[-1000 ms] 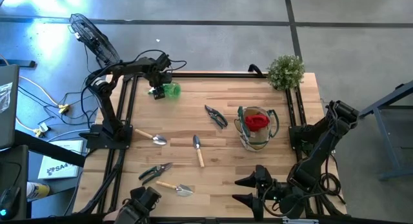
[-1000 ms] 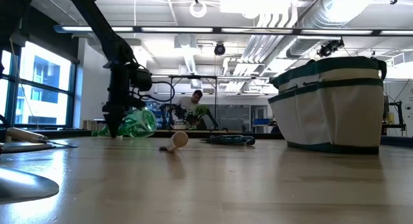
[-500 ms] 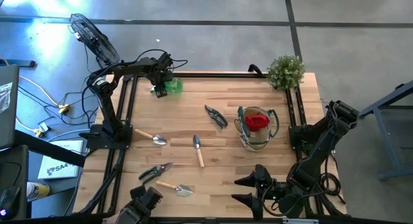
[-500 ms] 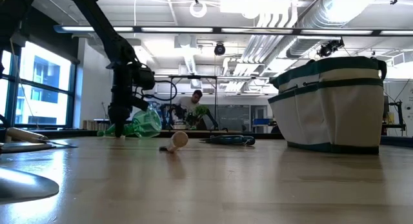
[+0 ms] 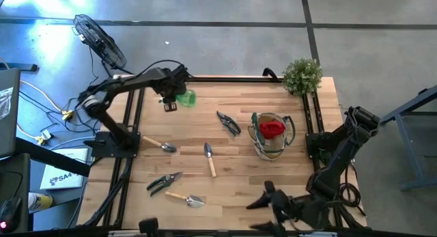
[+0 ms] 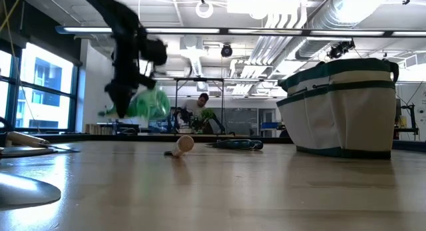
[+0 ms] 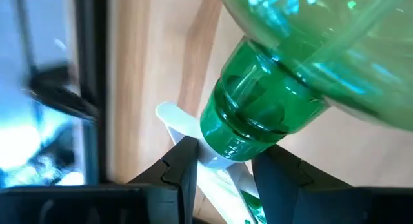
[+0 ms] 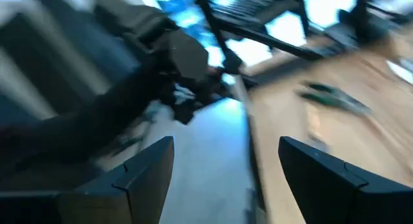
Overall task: Pick & Place Garden tools in Gardening bag
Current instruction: Put the green spray bottle into the gardening bag
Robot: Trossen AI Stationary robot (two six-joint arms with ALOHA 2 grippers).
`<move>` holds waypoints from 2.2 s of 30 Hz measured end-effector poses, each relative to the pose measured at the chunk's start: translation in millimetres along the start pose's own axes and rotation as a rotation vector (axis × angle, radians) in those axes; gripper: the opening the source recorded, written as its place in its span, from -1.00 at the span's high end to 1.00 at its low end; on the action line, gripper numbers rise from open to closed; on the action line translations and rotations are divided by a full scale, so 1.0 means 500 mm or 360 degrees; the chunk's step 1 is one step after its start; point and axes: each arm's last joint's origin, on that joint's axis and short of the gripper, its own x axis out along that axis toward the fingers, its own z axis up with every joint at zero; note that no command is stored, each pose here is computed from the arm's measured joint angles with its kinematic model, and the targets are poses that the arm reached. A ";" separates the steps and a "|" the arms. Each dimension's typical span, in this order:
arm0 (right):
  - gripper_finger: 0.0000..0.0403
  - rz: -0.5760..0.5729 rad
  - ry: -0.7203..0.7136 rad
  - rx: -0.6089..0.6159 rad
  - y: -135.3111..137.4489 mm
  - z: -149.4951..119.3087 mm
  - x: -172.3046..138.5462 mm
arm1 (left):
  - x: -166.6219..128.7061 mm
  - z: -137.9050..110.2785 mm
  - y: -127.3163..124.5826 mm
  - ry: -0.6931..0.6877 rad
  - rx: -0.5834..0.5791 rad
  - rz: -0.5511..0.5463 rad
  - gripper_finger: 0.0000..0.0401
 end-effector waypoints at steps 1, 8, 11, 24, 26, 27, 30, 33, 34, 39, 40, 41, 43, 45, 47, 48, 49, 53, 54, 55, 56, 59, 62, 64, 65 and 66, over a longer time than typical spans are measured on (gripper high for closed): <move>-0.34 0.0086 -0.0015 -0.0048 0.010 0.004 -0.003 | -0.027 0.000 -0.015 -0.0065 0.0029 0.0011 0.43; -0.34 0.0441 -0.0117 -0.0290 0.067 0.002 -0.043 | -0.218 -0.034 -0.123 -0.0695 0.0291 0.0099 0.43; -0.34 0.0432 -0.0138 -0.0333 0.077 -0.004 -0.055 | -0.281 -0.055 -0.164 -0.0974 0.0396 0.0113 0.44; -0.34 0.0119 -0.0212 -0.0781 0.066 -0.010 -0.055 | -0.472 -0.044 -0.348 -0.2227 0.0206 -0.0732 0.45; -0.34 -0.0072 -0.0266 -0.0987 0.060 -0.007 -0.056 | -0.482 -0.039 -0.378 -0.2278 0.0183 -0.0836 0.45; -0.34 -0.0180 -0.0287 -0.1063 0.057 -0.005 -0.056 | -0.486 -0.038 -0.393 -0.2291 0.0173 -0.0871 0.45; -0.34 -0.0505 -0.0345 -0.1191 0.048 0.004 -0.058 | -0.491 -0.024 -0.441 -0.2351 0.0108 -0.0926 0.45; -0.34 -0.0716 -0.0369 -0.1276 0.035 0.021 -0.049 | -0.485 -0.003 -0.492 -0.2393 0.0078 -0.0946 0.45; -0.34 -0.0744 -0.0366 -0.1302 0.030 0.026 -0.043 | -0.483 0.005 -0.504 -0.2420 0.0055 -0.0946 0.45; -0.34 -0.0824 -0.0368 -0.1318 -0.006 0.055 -0.007 | -0.464 0.044 -0.555 -0.2527 -0.0003 -0.0966 0.45; -0.34 -0.0822 -0.0371 -0.1312 -0.014 0.061 0.001 | -0.460 0.049 -0.562 -0.2529 -0.0004 -0.0966 0.46; -0.34 -0.0810 -0.0376 -0.1304 -0.019 0.066 0.007 | -0.456 0.053 -0.566 -0.2526 -0.0004 -0.0963 0.46; -0.34 -0.0771 -0.0408 -0.1270 -0.029 0.080 0.018 | -0.447 0.058 -0.573 -0.2501 -0.0003 -0.0936 0.46; -0.34 -0.0717 -0.0448 -0.1222 -0.037 0.093 0.027 | -0.440 0.062 -0.579 -0.2486 -0.0001 -0.0923 0.46; -0.34 -0.0667 -0.0465 -0.1189 -0.047 0.103 0.037 | -0.440 0.063 -0.580 -0.2486 -0.0001 -0.0923 0.46; -0.34 -0.0639 -0.0465 -0.1188 -0.052 0.107 0.042 | -0.441 0.063 -0.580 -0.2494 -0.0006 -0.0928 0.46; -0.34 -0.0611 -0.0469 -0.1178 -0.058 0.112 0.047 | -0.442 0.063 -0.579 -0.2499 -0.0012 -0.0932 0.46; -0.34 -0.0527 -0.0483 -0.1112 -0.080 0.129 0.065 | -0.441 0.063 -0.579 -0.2493 -0.0005 -0.0927 0.46; -0.34 -0.0518 -0.0484 -0.1103 -0.085 0.133 0.068 | -0.441 0.062 -0.579 -0.2494 -0.0005 -0.0928 0.46; -0.34 -0.0509 -0.0485 -0.1100 -0.090 0.136 0.071 | -0.441 0.063 -0.579 -0.2493 -0.0004 -0.0928 0.46; -0.34 -0.0499 -0.0486 -0.1103 -0.094 0.139 0.074 | -0.441 0.062 -0.580 -0.2489 -0.0002 -0.0926 0.46; -0.34 -0.0453 -0.0471 -0.1122 -0.104 0.145 0.081 | -0.440 0.062 -0.580 -0.2483 0.0002 -0.0924 0.46; -0.34 -0.0468 -0.0435 -0.1132 -0.116 0.147 0.087 | -0.440 0.062 -0.580 -0.2488 0.0011 -0.0914 0.46; -0.34 -0.0486 -0.0410 -0.1109 -0.125 0.148 0.091 | -0.440 0.062 -0.580 -0.2493 0.0025 -0.0900 0.46; -0.34 -0.0494 -0.0402 -0.1098 -0.129 0.149 0.093 | -0.440 0.062 -0.580 -0.2495 0.0029 -0.0896 0.46; -0.34 -0.0486 -0.0393 -0.1097 -0.133 0.150 0.095 | -0.440 0.062 -0.580 -0.2496 0.0030 -0.0895 0.46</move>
